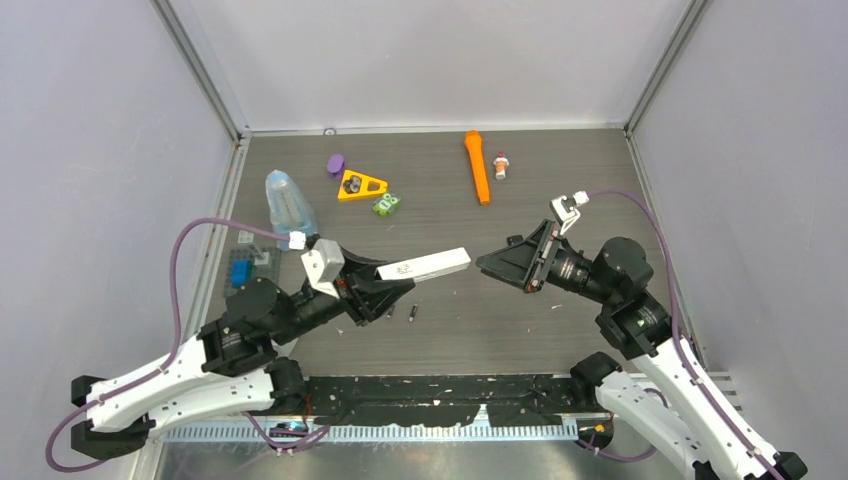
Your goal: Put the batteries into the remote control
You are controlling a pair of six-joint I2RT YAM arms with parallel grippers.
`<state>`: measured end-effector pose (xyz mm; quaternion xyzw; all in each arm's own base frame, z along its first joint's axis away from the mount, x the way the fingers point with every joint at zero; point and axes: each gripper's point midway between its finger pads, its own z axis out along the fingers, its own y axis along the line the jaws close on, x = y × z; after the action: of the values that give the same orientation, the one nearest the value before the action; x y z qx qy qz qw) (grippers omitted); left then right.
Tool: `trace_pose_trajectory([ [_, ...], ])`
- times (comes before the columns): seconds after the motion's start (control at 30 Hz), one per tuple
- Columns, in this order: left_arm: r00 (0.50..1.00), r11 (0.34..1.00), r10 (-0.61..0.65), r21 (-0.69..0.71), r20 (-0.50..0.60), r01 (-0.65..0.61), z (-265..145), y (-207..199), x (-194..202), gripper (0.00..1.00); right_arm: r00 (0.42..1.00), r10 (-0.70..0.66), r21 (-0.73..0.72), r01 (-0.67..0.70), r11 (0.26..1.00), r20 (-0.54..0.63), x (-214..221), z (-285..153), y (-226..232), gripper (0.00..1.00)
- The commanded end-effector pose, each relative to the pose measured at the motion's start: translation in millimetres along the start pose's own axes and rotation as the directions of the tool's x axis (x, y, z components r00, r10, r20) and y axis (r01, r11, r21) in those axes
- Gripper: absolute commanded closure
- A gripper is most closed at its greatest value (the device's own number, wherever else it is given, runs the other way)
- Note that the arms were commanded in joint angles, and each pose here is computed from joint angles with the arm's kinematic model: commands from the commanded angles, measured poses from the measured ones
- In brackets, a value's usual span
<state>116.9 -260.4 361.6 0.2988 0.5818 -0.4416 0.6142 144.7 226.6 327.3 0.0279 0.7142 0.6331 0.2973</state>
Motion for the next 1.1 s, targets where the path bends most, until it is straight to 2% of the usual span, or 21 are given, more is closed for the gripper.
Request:
trace_pose_trajectory([
  [0.0, 0.997, 0.995, -0.076, 0.066, 0.024, 0.074, -5.8, -14.8, -14.6, 1.0, 0.995, -0.098, -0.211, 0.098, 0.973, 0.009, -7.0, 1.5, 45.6, 0.05],
  [0.23, 0.998, 0.985, -0.043, 0.17, 0.047, 0.035, -8.8, -31.3, -17.7, 1.0, 0.996, 0.056, -0.284, -0.073, 0.956, -0.067, -2.3, 9.8, 51.2, 0.04],
  [0.53, 0.994, 0.979, -0.034, 0.202, 0.102, 0.012, -6.0, -36.7, -27.9, 1.0, 0.981, 0.1, -0.322, -0.15, 0.935, -0.166, 21.1, 14.5, 63.6, 0.03],
  [0.7, 0.988, 0.975, -0.034, 0.224, 0.152, -0.001, -7.5, -39.9, -33.5, 1.0, 0.972, 0.111, -0.358, -0.181, 0.916, -0.207, 32.9, 17.8, 73.8, 0.16],
  [0.9, 0.979, 0.967, -0.04, 0.254, 0.201, -0.012, -12.7, -45.0, -41.6, 1.0, 0.969, 0.192, -0.389, -0.239, 0.89, -0.155, 27.7, 18.2, 76.3, 0.44],
  [1.07, 0.975, 0.969, -0.051, 0.245, 0.217, -0.004, -14.1, -43.5, -45.9, 1.0, 0.959, 0.23, -0.397, -0.279, 0.874, -0.167, 28.6, 17.9, 75.5, 0.68],
])
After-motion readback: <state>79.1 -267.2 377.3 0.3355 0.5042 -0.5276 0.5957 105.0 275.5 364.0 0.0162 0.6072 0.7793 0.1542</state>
